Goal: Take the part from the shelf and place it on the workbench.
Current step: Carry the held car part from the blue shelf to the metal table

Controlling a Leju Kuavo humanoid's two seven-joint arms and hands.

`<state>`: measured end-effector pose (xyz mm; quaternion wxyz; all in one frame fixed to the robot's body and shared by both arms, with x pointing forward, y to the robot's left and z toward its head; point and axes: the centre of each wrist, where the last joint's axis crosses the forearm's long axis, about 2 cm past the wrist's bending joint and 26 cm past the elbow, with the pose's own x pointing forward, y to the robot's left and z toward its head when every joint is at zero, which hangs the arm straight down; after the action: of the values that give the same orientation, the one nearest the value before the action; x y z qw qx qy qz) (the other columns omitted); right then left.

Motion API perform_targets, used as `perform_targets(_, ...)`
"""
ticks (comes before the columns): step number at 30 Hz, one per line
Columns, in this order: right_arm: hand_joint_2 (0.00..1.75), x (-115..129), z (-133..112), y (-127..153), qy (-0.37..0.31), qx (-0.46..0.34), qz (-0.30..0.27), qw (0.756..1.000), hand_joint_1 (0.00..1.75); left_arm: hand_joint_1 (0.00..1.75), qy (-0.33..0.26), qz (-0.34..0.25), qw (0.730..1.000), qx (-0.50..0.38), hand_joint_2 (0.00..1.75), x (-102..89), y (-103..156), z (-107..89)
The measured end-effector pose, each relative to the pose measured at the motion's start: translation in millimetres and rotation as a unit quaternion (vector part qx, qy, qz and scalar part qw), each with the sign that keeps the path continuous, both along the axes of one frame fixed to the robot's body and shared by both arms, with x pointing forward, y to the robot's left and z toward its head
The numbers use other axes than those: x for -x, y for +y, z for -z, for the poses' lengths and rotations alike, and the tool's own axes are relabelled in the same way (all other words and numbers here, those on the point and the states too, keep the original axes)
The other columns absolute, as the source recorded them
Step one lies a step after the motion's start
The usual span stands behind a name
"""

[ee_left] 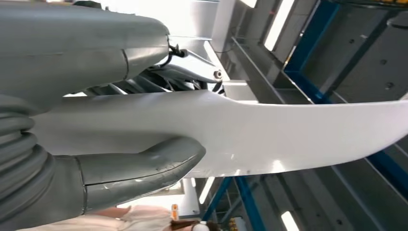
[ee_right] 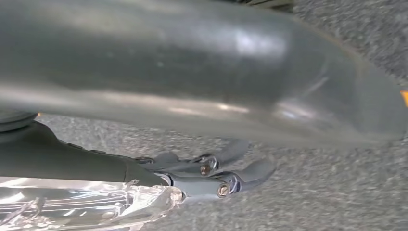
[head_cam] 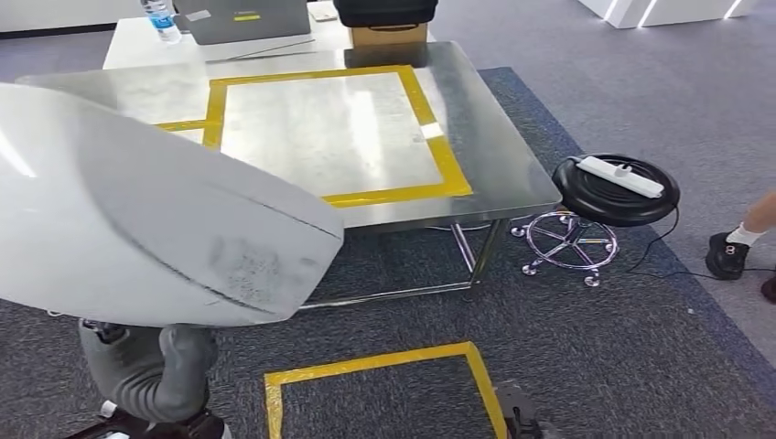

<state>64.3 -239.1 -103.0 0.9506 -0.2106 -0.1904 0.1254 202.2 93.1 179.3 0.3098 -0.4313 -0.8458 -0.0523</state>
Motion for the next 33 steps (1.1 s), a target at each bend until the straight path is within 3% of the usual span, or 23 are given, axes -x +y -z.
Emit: perform_targets(33,0.0,-1.1,-0.2,0.4,0.001,-0.001,0.001,1.0,0.0,1.75,0.007,-0.002,1.0,0.002,1.75,1.4,0.1,1.7)
